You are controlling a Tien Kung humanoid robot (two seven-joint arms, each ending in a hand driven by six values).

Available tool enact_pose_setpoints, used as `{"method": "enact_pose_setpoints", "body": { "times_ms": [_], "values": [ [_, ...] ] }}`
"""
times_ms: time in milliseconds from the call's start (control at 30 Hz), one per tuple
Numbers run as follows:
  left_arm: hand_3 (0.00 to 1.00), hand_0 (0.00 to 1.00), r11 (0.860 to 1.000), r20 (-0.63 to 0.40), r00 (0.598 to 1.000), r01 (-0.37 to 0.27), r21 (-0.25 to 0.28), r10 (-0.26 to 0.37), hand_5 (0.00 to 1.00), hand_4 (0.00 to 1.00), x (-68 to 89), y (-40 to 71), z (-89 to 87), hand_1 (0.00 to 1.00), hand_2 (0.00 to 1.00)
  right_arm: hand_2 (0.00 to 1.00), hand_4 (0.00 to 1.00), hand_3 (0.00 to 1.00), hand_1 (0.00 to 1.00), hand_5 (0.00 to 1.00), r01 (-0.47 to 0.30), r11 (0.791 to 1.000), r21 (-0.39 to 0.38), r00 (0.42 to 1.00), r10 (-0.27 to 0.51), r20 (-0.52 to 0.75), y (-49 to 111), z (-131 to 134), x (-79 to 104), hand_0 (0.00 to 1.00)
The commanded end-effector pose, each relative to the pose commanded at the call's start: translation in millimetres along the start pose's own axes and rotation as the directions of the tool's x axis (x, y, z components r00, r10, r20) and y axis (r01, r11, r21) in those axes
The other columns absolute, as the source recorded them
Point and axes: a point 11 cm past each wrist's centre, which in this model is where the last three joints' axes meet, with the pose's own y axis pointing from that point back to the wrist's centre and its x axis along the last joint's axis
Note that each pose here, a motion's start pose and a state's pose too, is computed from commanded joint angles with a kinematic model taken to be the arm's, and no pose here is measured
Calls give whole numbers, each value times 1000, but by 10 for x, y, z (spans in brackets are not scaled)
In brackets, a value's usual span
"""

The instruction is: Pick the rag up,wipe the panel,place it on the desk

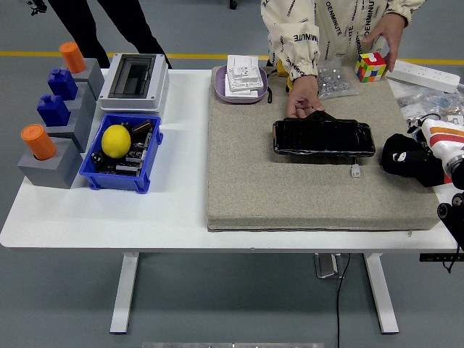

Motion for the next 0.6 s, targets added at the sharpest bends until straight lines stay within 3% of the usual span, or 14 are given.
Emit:
{"method": "enact_pose_setpoints", "body": {
  "times_ms": [600],
  "values": [
    [564,643,1000,3,1000,1,1,-1,471,598,-1,0,-6,694,735,656,998,672,581,533,6,1000,-4,1000,-7,-8,12,36,-19,584]
  ]
}}
